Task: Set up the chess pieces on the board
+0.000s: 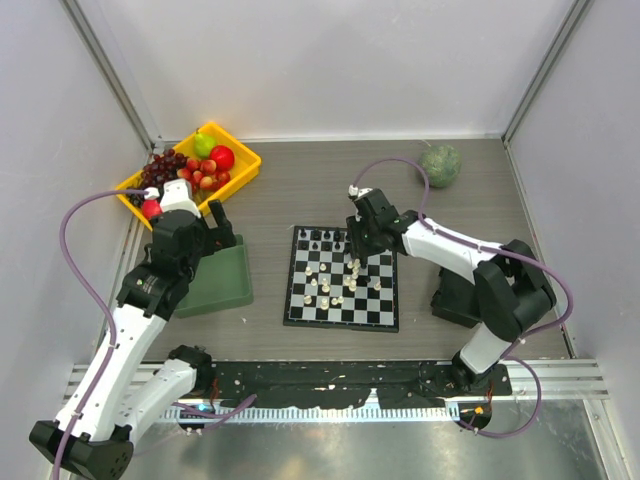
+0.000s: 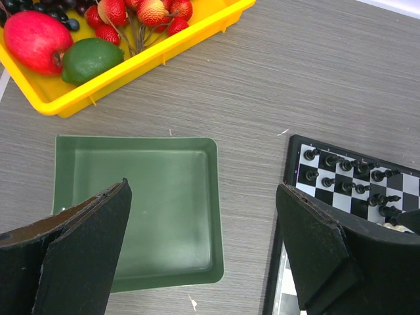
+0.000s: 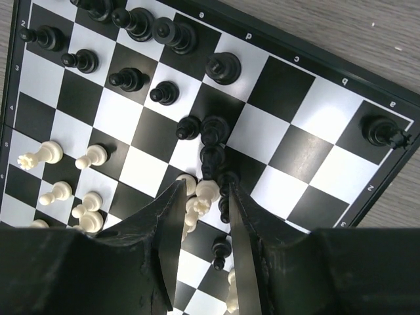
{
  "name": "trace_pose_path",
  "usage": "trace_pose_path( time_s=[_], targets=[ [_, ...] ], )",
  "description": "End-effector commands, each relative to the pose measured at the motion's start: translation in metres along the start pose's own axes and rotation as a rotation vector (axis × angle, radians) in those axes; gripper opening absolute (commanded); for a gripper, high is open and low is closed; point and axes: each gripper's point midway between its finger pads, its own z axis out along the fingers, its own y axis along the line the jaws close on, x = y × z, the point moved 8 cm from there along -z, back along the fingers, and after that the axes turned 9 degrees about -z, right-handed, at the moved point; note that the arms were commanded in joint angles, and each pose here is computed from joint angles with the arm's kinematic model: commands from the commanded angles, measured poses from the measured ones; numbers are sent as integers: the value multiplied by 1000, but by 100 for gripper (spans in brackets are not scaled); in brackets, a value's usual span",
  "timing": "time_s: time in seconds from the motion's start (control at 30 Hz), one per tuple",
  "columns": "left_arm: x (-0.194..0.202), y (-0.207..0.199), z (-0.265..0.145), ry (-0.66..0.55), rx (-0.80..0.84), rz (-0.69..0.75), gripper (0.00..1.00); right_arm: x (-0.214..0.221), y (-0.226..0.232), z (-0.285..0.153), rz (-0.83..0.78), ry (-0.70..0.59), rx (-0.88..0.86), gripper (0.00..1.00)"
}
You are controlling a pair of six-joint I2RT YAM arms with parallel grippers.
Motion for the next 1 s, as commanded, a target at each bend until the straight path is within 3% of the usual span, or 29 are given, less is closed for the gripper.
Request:
trace_pose_path(
  time_s=[0.0, 0.47, 0.67, 0.97],
  targets=[
    [-7, 0, 1, -38, 5, -11, 100, -21, 8, -2, -1, -57, -19, 39],
    [-5, 1, 3, -32, 0, -7, 100, -21, 8, 11, -7, -32, 14, 30],
    [-6, 1, 1, -37, 3, -10, 99, -22, 10, 13, -10, -31, 1, 20],
    [-6, 2, 2, -33, 1, -12, 100, -30, 2, -3, -17, -84, 71, 15]
  ],
)
